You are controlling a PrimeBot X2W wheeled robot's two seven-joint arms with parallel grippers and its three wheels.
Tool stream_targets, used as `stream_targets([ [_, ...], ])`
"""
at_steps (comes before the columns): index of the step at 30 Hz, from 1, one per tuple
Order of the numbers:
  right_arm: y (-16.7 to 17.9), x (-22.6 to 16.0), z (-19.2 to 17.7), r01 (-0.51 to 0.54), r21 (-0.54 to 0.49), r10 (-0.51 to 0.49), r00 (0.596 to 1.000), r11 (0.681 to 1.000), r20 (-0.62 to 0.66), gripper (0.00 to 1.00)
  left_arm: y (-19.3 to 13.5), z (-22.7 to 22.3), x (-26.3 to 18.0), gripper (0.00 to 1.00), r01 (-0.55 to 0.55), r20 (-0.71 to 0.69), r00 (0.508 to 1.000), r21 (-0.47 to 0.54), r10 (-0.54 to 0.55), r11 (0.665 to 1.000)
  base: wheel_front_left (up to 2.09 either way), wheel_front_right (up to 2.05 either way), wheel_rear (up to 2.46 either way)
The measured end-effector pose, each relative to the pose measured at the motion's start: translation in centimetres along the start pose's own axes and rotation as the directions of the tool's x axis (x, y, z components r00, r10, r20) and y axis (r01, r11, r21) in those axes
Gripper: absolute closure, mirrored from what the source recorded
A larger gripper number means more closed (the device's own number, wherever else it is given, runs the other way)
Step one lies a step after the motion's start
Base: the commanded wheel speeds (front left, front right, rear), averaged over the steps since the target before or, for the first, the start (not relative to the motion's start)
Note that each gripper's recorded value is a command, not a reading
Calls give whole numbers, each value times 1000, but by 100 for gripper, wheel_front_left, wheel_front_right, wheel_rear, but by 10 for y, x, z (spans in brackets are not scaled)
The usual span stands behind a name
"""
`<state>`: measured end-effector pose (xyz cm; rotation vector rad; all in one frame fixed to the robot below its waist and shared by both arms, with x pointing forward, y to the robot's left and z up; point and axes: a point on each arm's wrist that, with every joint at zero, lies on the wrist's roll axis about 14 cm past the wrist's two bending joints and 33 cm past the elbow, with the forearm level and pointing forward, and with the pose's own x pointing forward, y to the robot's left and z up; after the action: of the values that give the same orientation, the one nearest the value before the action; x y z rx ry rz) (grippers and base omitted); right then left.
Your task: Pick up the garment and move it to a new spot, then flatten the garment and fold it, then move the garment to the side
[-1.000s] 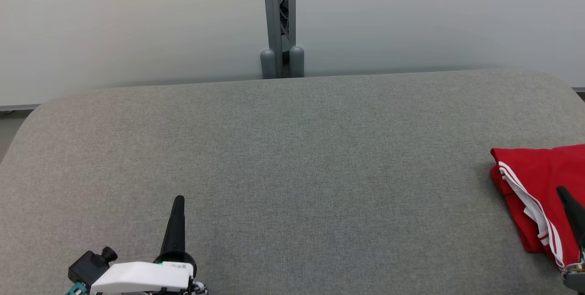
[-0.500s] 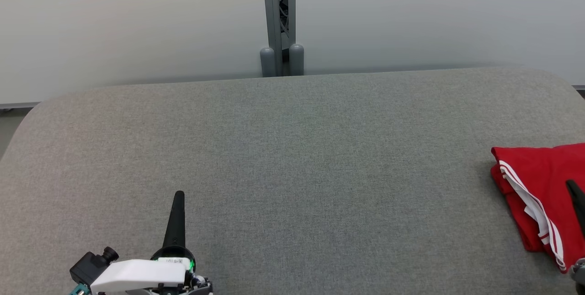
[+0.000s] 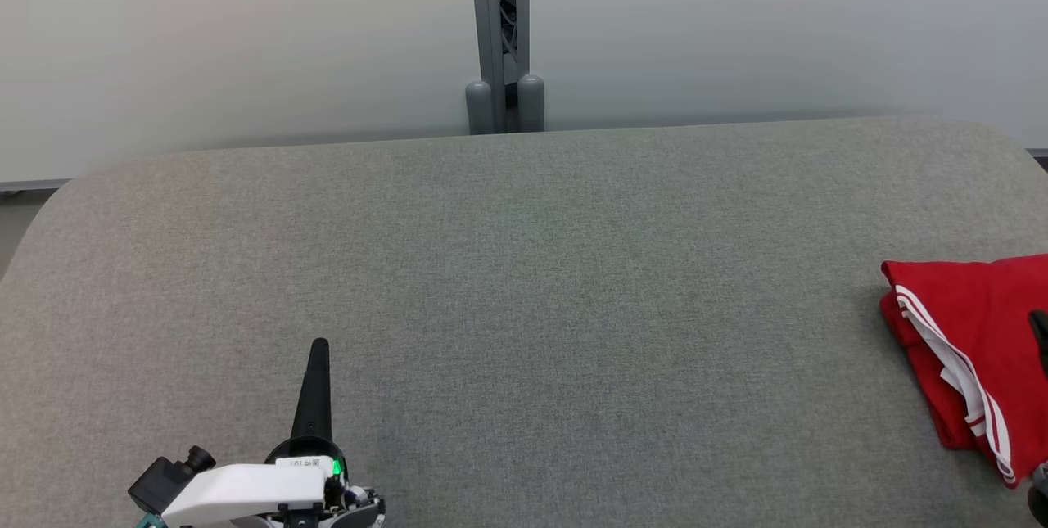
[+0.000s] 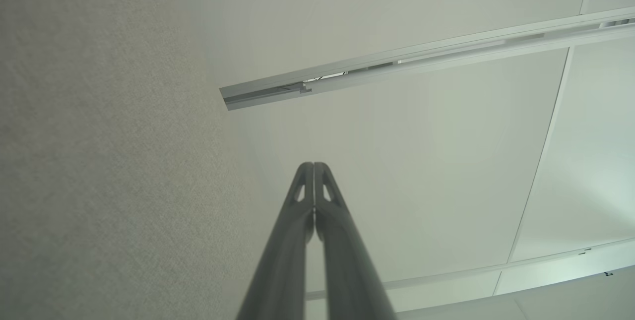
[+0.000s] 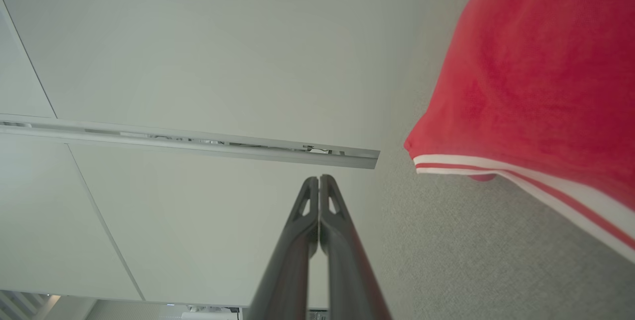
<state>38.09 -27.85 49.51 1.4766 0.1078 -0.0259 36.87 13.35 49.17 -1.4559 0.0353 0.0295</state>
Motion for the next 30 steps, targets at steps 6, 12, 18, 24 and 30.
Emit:
stream_targets([
  [6, 2, 0, 3, -16, 36, 16, 1000, 999, 3, 100, -1, -1, 2, 100, 4, 7, 1000, -36, -4, 999, 0, 0, 0],
  [12, 4, 1, 5, -36, 76, 35, 999, 996, 3, 100, -2, -1, 3, 100, 5, 16, 1000, -78, -4, 997, 0, 0, 0],
  [18, 7, 2, 8, -56, 113, 56, 998, 992, 4, 100, -2, -1, 4, 100, 8, 23, 1000, -114, -6, 993, 0, 0, 0],
  [24, 7, 2, 9, -59, 114, 59, 998, 992, 5, 100, -2, -1, 4, 100, 8, 24, 1000, -114, -5, 993, 0, 0, 0],
  [30, 7, 2, 9, -59, 114, 58, 998, 992, 4, 100, -2, -1, 4, 100, 8, 24, 1000, -114, -5, 993, 0, 0, 0],
])
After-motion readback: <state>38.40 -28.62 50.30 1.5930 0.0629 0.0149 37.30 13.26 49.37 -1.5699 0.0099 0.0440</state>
